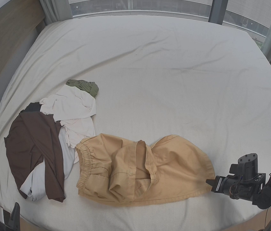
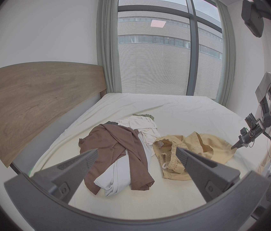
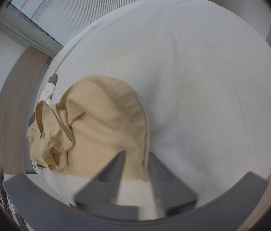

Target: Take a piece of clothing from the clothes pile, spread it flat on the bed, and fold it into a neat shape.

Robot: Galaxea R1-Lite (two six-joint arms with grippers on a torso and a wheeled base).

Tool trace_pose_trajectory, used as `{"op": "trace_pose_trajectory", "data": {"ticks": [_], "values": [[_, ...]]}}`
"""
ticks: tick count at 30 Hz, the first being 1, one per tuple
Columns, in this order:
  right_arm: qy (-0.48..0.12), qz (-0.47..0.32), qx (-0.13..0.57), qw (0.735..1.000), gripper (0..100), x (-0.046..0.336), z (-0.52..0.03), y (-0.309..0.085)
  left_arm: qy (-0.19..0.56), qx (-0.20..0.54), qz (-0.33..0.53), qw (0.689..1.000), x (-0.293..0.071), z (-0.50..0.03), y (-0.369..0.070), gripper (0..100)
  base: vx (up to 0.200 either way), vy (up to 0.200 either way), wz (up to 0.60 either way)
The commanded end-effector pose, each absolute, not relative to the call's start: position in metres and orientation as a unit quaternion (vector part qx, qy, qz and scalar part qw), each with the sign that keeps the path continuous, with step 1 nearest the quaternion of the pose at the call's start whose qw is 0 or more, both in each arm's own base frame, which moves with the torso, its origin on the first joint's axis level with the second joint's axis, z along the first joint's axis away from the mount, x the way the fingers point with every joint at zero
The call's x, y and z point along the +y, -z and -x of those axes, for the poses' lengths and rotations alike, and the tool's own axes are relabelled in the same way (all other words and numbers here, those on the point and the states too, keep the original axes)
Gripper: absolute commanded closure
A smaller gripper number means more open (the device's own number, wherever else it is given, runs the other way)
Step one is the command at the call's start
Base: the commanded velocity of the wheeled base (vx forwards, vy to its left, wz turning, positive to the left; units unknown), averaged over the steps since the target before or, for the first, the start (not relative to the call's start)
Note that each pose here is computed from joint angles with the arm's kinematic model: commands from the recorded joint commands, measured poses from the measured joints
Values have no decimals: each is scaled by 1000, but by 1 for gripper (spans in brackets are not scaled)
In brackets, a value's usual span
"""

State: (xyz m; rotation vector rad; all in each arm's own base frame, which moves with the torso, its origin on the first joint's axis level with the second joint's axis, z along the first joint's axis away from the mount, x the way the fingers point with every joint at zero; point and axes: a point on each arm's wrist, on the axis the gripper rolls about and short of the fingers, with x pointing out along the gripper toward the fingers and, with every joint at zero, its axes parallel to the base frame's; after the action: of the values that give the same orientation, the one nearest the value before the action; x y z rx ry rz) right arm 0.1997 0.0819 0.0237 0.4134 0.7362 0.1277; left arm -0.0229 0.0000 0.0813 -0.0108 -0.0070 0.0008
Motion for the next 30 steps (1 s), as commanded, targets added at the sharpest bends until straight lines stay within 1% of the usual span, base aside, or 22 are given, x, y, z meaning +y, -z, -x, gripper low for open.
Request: {"op": "trace_pose_trajectory", "data": {"ticks": [1, 3, 7, 9, 11, 15, 17, 19, 23, 28, 30], "values": [[-72, -204, 335, 917, 0, 82, -199, -29, 8, -2, 2, 1000, 0, 23, -76, 0, 0, 0, 0], [-91, -201, 295, 930, 0, 80, -197, -43, 10, -2, 2, 1000, -1, 23, -76, 0, 0, 0, 0], [-125, -196, 222, 947, 0, 81, -191, -68, 12, -1, -4, 1000, -1, 23, -76, 0, 0, 0, 0], [-138, -199, 188, 952, 0, 81, -190, -79, 15, -1, -5, 1000, -1, 23, -76, 0, 0, 0, 0], [-165, -203, 156, 953, 0, 85, -190, -92, 15, -1, -6, 1000, -1, 23, -76, 0, 0, 0, 0], [-241, -215, 106, 940, 0, 104, -188, -118, 21, -2, -15, 1000, -1, 23, -76, 0, 0, 0, 0], [-292, -222, 82, 927, 0, 118, -184, -132, 21, -3, -19, 1000, -1, 23, -76, 0, 0, 0, 0], [-331, -227, 61, 914, 0, 132, -181, -147, 22, -3, -22, 1000, -1, 23, -76, 0, 0, 0, 0], [-366, -228, 34, 902, 0, 148, -184, -164, 24, -3, -22, 999, -1, 23, -76, 0, 0, 0, 0], [-421, -207, 40, 882, 0, 148, -183, -171, 24, -3, -22, 999, -1, 23, -76, 0, 0, 0, 0], [-426, -204, 43, 880, 0, 147, -185, -172, 24, -4, -22, 999, -1, 23, -76, 0, 0, 0, 0]]}}
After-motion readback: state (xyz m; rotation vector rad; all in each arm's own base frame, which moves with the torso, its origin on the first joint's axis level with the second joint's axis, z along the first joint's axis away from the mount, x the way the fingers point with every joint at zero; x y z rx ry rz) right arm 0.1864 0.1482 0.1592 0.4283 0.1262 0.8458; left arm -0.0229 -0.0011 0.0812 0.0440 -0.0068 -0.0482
